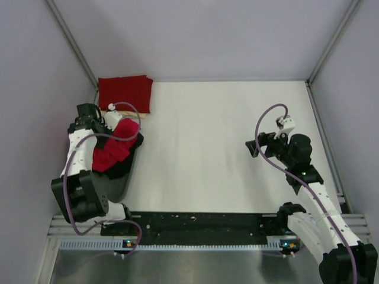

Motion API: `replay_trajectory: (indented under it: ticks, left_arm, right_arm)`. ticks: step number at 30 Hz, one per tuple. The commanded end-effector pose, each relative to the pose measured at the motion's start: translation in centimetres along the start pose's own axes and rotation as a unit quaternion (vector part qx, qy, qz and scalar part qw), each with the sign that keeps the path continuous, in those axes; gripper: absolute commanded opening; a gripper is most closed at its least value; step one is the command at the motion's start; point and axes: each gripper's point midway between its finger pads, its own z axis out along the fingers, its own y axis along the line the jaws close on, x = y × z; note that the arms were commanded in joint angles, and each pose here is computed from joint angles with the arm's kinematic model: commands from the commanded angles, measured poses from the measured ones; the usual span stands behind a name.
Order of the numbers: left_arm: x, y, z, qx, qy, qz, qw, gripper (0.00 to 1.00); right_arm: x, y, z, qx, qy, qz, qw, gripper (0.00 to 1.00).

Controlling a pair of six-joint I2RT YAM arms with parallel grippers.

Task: Fold and stack the t-shirts
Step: Grab crumpled tshirt from the corner of the board with the left arm, then move the tshirt to the center of the board

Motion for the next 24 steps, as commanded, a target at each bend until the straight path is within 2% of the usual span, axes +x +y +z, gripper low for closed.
replay_trajectory:
  ticks: [1,6,8,9,11,14,17,19,22,24]
  left_arm:
    - [-1.1,3.1,0.0,-0.047,0.019,-0.018,0.999,0.0]
    - [-4.5,5.3,-4.4,-0.093,-0.058,-0.043,0.993,0.0]
    - [-6.5,6.5,-8.2,-0.127,-0.109,-0.057,0.984,0.0]
    - [-8.2,6.5,-10.2,-0.125,-0.152,-0.057,0.979,0.0]
    - [-11.1,7.0,-15.7,-0.151,-0.237,-0.054,0.958,0.0]
    - [-15.7,6.3,-24.1,-0.166,-0.366,-0.037,0.915,0.0]
    - [-20.2,3.2,-30.7,-0.088,-0.472,-0.023,0.877,0.0]
    - [-23.1,0.0,-32.3,-0.023,-0.508,0.003,0.861,0.0]
    - [-27.4,-7.5,-33.3,0.065,-0.538,0.075,0.837,0.0]
    - [-29.4,-13.1,-33.3,0.145,-0.541,0.115,0.82,0.0]
  right_arm:
    - [-1.7,0.5,-0.3,-0.007,-0.024,-0.01,1.0,0.92]
    - [-2.0,0.6,-0.4,-0.007,-0.026,-0.01,1.0,0.92]
    - [-2.1,0.7,-0.5,-0.008,-0.027,-0.009,1.0,0.92]
    - [-2.1,0.8,-0.5,-0.01,-0.026,-0.009,1.0,0.92]
    - [-2.5,1.0,-0.6,-0.012,-0.028,-0.01,0.999,0.92]
    - [-3.0,1.4,-0.7,-0.022,-0.03,-0.011,0.999,0.92]
    - [-3.7,1.9,-0.8,-0.03,-0.035,-0.009,0.999,0.92]
    - [-4.4,2.3,-1.0,-0.038,-0.042,-0.005,0.998,0.92]
    - [-5.5,3.0,-1.4,-0.046,-0.051,0.008,0.998,0.92]
    - [-6.3,2.5,-1.6,-0.023,-0.053,0.027,0.998,0.93]
